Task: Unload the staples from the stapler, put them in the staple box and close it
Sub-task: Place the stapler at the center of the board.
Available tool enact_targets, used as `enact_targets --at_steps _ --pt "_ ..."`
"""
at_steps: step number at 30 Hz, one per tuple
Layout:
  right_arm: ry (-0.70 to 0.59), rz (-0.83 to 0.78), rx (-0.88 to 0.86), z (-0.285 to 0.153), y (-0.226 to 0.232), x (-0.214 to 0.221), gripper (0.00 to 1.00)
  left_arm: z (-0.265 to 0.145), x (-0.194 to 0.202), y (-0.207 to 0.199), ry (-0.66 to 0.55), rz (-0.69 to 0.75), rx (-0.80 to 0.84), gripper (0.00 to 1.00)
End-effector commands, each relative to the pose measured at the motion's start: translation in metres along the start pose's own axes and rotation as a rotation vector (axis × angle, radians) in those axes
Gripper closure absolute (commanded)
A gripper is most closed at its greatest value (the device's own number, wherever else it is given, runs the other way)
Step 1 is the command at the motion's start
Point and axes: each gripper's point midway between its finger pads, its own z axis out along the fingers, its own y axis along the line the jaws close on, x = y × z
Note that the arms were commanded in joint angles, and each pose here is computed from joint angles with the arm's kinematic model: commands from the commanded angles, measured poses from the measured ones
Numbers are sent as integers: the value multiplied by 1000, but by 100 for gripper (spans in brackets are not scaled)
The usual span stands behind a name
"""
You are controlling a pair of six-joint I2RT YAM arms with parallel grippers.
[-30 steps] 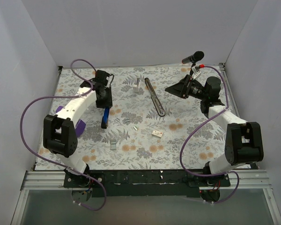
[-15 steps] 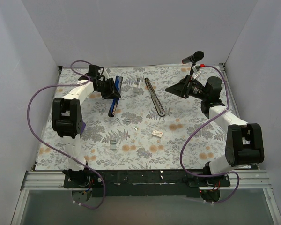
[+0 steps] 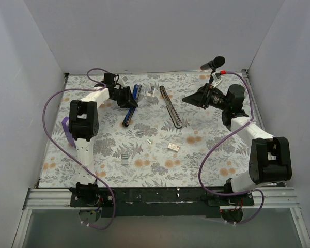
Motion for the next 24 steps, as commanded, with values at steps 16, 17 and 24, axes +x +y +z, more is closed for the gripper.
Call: enact_targets --at_steps 16,17,24 --pt "-15 -88 -25 -2 17 -14 2 -8 -48 0 -106 107 -37 54" --pt "-14 -87 -24 -2 17 -14 2 -9 -49 1 -110 106 -33 55" --pt "-17 -84 -19 -1 14 -15 2 -12 -56 -7 -130 145 -13 56"
